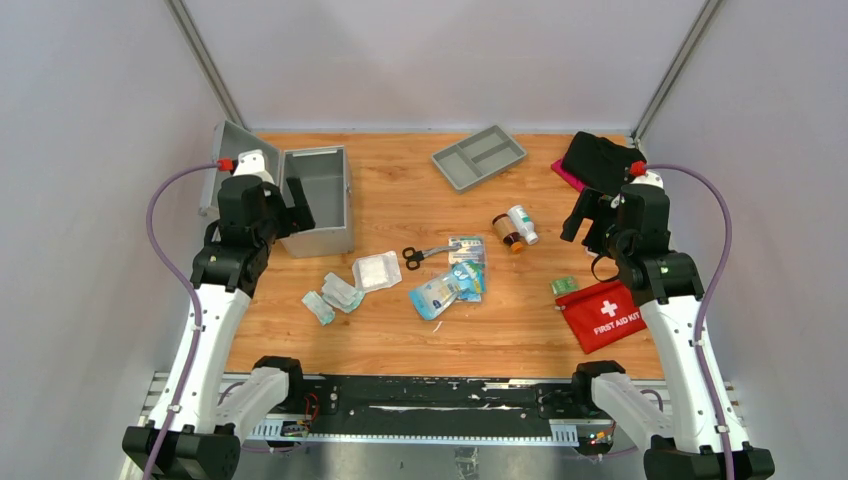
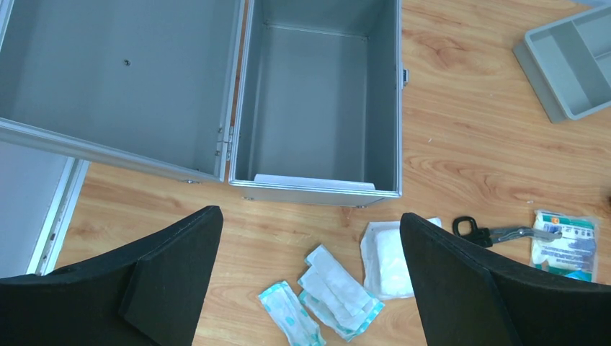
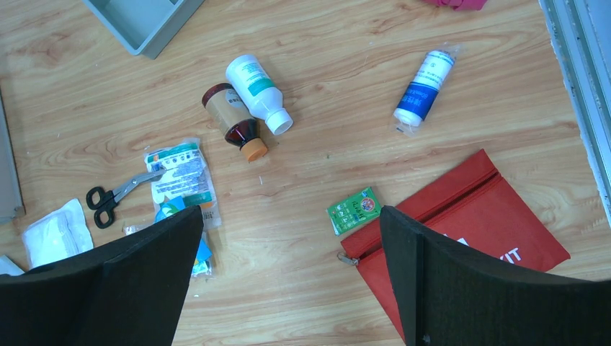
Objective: Organize the medicine kit
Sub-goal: Pick up the medicine pouch from the center of the board.
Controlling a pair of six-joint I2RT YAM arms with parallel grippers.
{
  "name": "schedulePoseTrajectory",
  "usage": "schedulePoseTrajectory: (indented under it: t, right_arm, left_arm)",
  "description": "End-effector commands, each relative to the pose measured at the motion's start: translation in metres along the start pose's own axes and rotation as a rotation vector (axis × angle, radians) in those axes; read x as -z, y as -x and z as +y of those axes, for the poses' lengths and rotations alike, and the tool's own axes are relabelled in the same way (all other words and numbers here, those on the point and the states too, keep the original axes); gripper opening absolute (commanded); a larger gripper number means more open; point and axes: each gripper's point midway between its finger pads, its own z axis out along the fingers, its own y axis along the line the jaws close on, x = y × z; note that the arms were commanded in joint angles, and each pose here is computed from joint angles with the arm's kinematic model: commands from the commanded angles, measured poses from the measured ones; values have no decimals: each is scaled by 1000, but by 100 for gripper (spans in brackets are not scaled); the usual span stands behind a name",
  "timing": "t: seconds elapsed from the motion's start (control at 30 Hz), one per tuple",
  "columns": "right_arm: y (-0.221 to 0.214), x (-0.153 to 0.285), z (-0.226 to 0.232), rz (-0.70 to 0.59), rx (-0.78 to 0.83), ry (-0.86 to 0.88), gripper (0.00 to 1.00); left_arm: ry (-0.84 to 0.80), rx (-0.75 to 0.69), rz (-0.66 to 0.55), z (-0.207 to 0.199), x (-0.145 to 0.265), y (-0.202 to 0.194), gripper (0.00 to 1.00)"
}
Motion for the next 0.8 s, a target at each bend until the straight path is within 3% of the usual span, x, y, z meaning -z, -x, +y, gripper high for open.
schedulePoseTrajectory:
  t: [0.0, 0.4, 0.77]
  right_arm:
    - [-8, 0, -10, 23, 2, -37, 97]
    - [-14, 0, -13, 42, 23, -42, 96]
    - [-46, -17, 18, 249, 87, 136, 93]
  left_arm:
    - [-2, 6, -15, 2, 0, 0, 100]
    - [-19, 19, -12, 2, -1, 0, 100]
    - [-26, 42, -9, 2, -3, -1, 100]
